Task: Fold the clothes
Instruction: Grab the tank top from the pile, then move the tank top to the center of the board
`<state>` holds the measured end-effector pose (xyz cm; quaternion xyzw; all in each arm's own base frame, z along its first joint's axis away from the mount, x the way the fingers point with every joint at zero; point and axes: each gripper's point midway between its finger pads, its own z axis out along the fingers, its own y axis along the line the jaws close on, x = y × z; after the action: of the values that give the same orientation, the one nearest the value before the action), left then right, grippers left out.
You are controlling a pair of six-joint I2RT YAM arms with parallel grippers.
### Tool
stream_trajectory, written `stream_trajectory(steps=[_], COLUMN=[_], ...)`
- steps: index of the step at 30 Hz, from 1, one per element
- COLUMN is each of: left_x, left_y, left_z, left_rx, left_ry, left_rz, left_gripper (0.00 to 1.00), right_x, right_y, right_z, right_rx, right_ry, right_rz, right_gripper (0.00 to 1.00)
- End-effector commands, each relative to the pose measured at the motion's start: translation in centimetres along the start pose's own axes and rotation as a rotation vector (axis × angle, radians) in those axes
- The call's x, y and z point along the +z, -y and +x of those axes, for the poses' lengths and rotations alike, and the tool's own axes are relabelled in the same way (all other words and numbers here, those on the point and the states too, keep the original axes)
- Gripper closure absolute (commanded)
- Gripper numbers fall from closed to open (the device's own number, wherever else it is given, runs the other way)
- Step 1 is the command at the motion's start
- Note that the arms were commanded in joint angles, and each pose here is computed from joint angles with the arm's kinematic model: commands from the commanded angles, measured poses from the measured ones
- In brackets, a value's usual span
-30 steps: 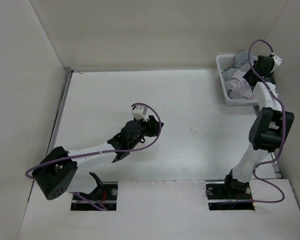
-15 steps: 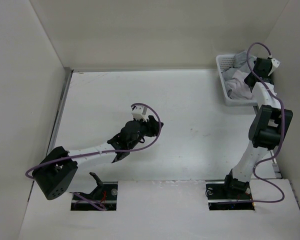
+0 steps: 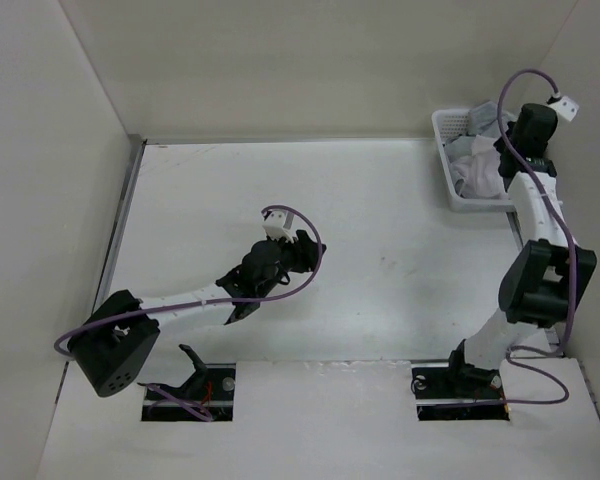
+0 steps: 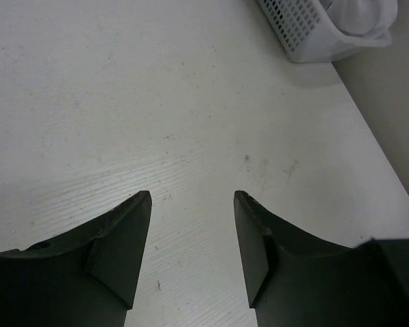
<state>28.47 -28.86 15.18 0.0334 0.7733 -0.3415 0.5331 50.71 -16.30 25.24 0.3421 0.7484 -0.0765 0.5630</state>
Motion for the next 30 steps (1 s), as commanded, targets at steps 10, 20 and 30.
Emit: stream_trajectory(steps=[10,20,30], left_x=[-0.7,-5.7,-4.7], left_y=[-0.6,-6.2,-8.1], left_z=[-4.1,-10.5,-2.5], left_rx=[-0.067,-0.151,-0.007], left_ry=[0.113,0.272,-0.002], left_rz=[-0.008,-0.197,-0.315], left_gripper=[0.5,0.49,0.48], right_x=[-28.0,-38.6,-35.0], right_y=[-15.4,-17.5,-8.4], right_z=[-16.6,9.7,24.9], right_rx=[0.134,0.096,-0.047], right_ry=[0.443,-0.011,-0.298], right_rz=[-0.664,-1.002,-0.753], right_gripper=[1.0,1.0,0.51])
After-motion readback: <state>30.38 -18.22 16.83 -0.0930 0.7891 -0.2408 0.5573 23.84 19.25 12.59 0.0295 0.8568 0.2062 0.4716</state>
